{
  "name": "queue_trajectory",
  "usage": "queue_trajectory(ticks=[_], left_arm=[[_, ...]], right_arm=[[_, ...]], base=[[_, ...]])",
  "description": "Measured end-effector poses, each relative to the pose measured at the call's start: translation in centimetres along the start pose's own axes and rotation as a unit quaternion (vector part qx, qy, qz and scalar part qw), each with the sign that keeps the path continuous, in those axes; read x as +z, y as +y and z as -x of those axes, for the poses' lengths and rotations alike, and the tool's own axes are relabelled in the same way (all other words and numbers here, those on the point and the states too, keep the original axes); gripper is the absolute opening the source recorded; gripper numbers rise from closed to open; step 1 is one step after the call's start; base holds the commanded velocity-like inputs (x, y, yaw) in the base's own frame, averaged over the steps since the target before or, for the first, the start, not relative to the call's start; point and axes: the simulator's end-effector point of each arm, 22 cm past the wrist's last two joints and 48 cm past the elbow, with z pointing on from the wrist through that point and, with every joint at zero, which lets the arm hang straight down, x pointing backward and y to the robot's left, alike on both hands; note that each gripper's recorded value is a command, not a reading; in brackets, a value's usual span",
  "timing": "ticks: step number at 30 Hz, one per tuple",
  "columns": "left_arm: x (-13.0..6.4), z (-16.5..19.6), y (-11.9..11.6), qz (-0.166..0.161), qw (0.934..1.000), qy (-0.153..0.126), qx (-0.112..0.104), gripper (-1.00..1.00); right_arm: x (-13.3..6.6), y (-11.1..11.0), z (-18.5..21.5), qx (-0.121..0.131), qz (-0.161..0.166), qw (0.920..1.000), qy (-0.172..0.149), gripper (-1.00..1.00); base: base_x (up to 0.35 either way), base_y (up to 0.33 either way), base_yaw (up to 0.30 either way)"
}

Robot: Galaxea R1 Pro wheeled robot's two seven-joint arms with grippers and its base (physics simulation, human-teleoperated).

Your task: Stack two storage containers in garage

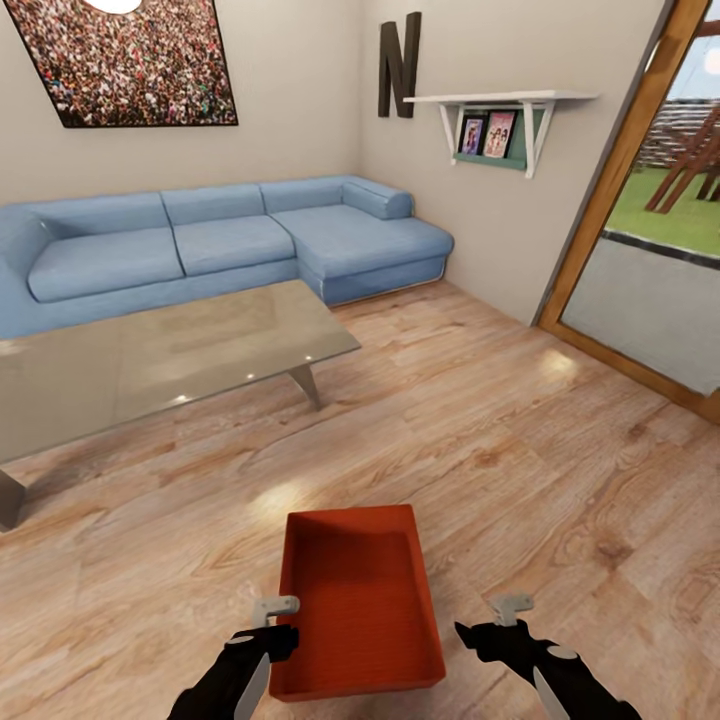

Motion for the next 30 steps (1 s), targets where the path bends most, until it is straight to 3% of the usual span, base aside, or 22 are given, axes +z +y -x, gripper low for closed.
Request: queue_trajectory(ticks=[15,30], left_arm=[[0.3,-0.5,0.1,0.001,1.0,0.006,0.0,1.0],[0.9,-1.0,0.0,0.0,1.0,0.007,0.0,1.0]], right_arm=[[0.2,0.0,-0.6,-0.002,0.0,1.0,0.006,1.0],[0.7,-0.1,-1.1,-0.001,0.0,1.0,0.007,1.0]], base=[[0.0,0.0,0.152],[0.0,0.0,0.026]])
